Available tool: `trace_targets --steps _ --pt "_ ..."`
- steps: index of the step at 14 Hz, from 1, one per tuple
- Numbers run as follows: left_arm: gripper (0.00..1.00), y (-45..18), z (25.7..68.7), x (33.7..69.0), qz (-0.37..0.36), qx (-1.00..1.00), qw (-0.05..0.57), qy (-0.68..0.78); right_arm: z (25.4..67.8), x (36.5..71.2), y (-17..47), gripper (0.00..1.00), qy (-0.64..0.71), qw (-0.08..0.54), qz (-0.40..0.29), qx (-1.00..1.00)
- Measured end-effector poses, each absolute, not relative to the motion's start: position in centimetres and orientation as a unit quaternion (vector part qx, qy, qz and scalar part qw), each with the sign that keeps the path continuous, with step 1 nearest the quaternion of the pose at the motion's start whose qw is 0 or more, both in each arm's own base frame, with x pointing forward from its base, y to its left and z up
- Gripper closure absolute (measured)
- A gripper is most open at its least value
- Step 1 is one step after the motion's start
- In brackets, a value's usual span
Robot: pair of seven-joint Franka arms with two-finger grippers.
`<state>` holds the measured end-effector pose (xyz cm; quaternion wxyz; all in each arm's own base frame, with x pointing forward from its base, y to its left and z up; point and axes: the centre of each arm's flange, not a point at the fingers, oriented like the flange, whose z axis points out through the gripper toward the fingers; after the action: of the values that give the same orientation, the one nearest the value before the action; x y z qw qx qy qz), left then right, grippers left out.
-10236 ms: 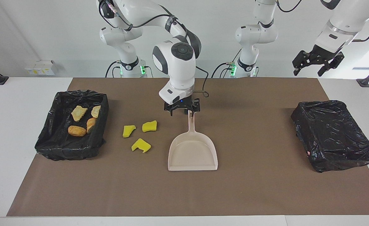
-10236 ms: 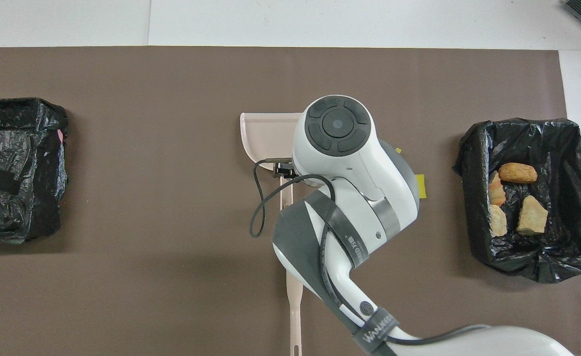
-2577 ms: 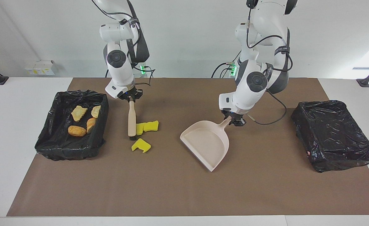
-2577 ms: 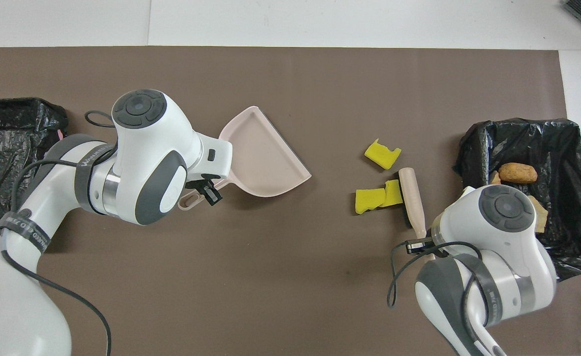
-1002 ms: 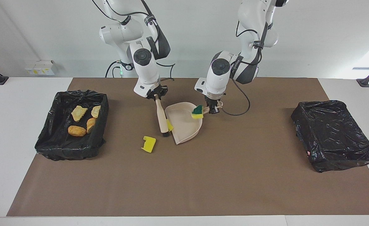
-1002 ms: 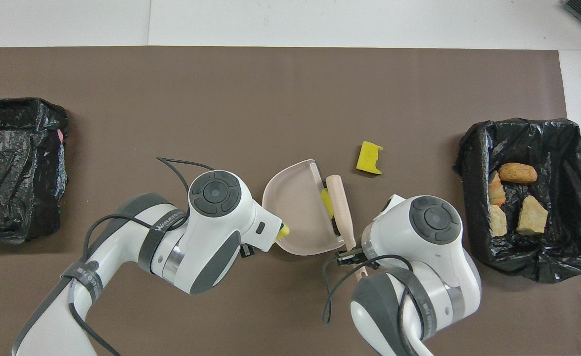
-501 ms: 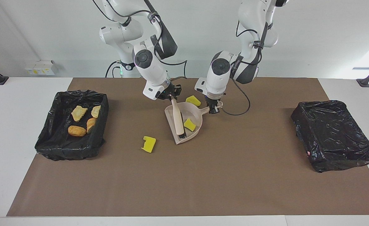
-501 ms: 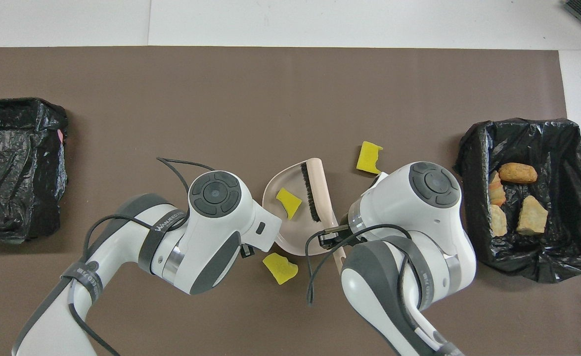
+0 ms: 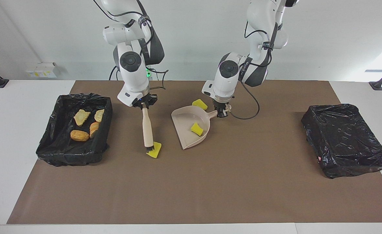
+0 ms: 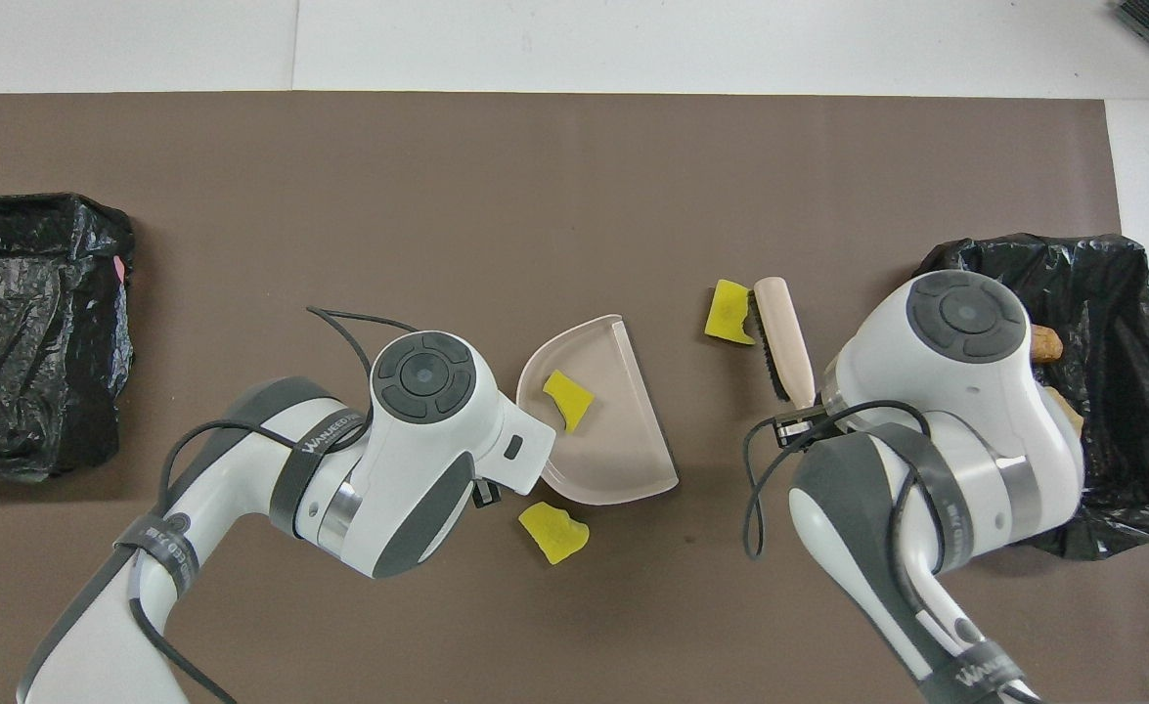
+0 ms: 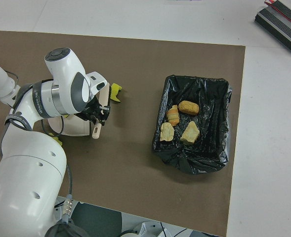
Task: Sweep and dump trash in bin
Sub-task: 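Push the sponges into the dustpan with the brush in the right gripper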
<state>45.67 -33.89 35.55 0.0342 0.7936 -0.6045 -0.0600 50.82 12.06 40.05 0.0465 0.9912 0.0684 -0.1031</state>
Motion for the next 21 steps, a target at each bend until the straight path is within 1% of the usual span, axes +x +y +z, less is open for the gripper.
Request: trace_targets --steps 2,4,7,10,11,14,18,19,21 --pt "0.69 -33.8 36.2 46.4 -0.055 0.795 0.031 -0.603 39.7 51.5 8.7 0.74 0.053 0.064 -0.099 0.992" --pt "0.69 -33.1 36.8 47.8 -0.051 0.802 0.031 -0.594 39.1 52.1 7.6 0.74 0.057 0.062 -0.086 0.993" --pt "0.69 -32.6 37.4 50.0 -0.064 0.817 0.033 -0.573 36.9 52.6 8.6 0.74 0.084 0.057 -0.083 0.991" --pt "0.69 -33.6 35.7 51.6 -0.071 0.818 0.031 -0.57 35.5 52.2 11.9 0.74 0.122 0.053 -0.09 0.987" --pt "0.69 -34.1 35.2 52.2 -0.072 0.816 0.026 -0.573 35.5 51.9 13.3 0.74 0.136 0.045 -0.091 0.985" --pt "0.69 -34.6 35.4 53.3 -0.069 0.813 0.016 -0.578 35.5 50.9 16.8 0.74 0.164 0.004 -0.097 0.982" --pt "0.69 -34.6 35.4 53.4 -0.069 0.813 0.015 -0.578 35.8 49.9 20.0 0.74 0.168 -0.093 -0.107 0.976" --pt "0.69 -34.6 35.4 53.4 -0.069 0.813 0.015 -0.577 36.1 49.7 21.0 0.74 0.165 -0.109 -0.107 0.974" --pt "0.69 -34.6 35.4 53.4 -0.069 0.813 0.015 -0.577 36.6 49.0 23.0 0.74 0.171 -0.117 -0.109 0.972"
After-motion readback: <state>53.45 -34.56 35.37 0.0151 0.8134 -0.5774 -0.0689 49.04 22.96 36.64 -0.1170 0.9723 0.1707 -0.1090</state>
